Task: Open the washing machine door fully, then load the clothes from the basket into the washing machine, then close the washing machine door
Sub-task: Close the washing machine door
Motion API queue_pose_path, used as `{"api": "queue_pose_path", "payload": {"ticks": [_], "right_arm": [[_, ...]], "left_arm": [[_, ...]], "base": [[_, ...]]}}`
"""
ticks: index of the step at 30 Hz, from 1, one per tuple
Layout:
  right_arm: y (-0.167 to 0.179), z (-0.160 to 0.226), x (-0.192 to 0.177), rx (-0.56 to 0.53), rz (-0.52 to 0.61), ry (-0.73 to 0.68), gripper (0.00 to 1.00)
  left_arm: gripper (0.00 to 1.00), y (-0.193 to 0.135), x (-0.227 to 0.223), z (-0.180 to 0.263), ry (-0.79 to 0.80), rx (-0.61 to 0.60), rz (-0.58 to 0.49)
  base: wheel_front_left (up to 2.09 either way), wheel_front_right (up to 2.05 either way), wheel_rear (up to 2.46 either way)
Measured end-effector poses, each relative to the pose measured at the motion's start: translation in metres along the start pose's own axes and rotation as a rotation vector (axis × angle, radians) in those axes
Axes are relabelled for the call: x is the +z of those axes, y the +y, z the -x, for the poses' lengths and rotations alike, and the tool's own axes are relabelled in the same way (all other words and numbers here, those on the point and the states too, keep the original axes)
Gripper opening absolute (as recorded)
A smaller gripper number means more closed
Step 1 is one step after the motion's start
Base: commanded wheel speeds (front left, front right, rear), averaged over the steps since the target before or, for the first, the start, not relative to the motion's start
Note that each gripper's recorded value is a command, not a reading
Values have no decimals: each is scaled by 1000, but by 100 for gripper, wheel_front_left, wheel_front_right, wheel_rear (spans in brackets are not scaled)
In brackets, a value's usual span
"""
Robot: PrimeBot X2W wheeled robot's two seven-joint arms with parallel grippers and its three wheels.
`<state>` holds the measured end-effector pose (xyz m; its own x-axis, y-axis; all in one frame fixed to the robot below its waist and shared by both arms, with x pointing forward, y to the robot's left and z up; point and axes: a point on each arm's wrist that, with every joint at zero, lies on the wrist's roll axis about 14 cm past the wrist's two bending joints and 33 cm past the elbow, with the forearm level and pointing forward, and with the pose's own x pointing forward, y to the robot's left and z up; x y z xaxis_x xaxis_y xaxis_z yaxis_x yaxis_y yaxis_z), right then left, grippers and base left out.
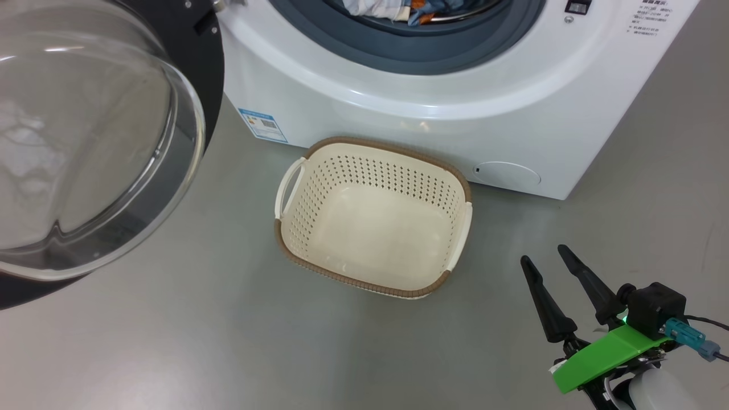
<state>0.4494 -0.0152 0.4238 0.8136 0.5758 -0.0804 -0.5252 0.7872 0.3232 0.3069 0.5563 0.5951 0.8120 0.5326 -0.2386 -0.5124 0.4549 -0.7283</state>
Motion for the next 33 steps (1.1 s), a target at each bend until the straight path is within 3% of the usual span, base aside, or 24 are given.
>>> {"api": "queue_pose_path", "payload": {"ticks": [12, 23, 33], "right_arm": [[-3, 2, 5, -12, 6, -12, 100], [4, 4, 22, -9, 21, -50, 100], [15, 8, 27, -1, 18, -62, 100]], "left_arm": [[0, -4, -13, -1, 105, -3, -22], [0, -12, -28, 21, 252, -55, -106], [0, -20, -39, 40, 338, -118, -116]], "base": [[0, 0, 0], [0, 0, 0], [0, 0, 0]]}}
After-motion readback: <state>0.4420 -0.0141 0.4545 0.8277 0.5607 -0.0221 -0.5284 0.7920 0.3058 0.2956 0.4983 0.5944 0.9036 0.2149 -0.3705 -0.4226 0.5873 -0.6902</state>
